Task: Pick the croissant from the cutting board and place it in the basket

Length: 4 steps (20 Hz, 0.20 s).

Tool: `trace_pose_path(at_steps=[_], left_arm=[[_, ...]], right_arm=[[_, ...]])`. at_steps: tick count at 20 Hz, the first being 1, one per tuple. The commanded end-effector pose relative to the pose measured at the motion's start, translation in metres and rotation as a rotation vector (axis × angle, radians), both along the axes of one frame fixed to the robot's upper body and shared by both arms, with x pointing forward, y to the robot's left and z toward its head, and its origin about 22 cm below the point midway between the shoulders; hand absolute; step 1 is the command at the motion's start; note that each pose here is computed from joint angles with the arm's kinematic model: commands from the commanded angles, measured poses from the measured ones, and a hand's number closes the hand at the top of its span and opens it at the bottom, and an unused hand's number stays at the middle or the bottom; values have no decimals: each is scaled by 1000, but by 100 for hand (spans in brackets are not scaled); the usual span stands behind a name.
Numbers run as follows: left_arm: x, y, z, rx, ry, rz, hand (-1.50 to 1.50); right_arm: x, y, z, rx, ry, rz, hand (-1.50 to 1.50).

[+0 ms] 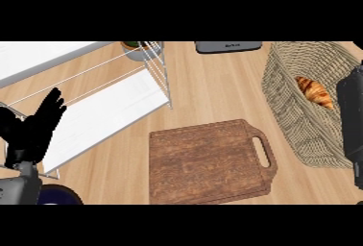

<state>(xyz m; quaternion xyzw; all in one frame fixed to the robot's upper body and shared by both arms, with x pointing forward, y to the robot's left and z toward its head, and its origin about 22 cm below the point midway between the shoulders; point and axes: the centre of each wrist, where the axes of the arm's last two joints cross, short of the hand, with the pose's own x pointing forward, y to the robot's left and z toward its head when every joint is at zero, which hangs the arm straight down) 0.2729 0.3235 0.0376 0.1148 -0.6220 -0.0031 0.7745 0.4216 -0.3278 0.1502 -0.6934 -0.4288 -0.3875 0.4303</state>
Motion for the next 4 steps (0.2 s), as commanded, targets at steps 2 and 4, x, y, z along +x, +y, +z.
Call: trace_pose_path(at_steps=[2,4], left_arm=[[-17,15,-16,10,44,53,0],[-14,22,-5,19,32,58,0]], right_arm=[[-18,35,-35,144,0,34,-150],[-29,48,-55,176,34,46,-150]])
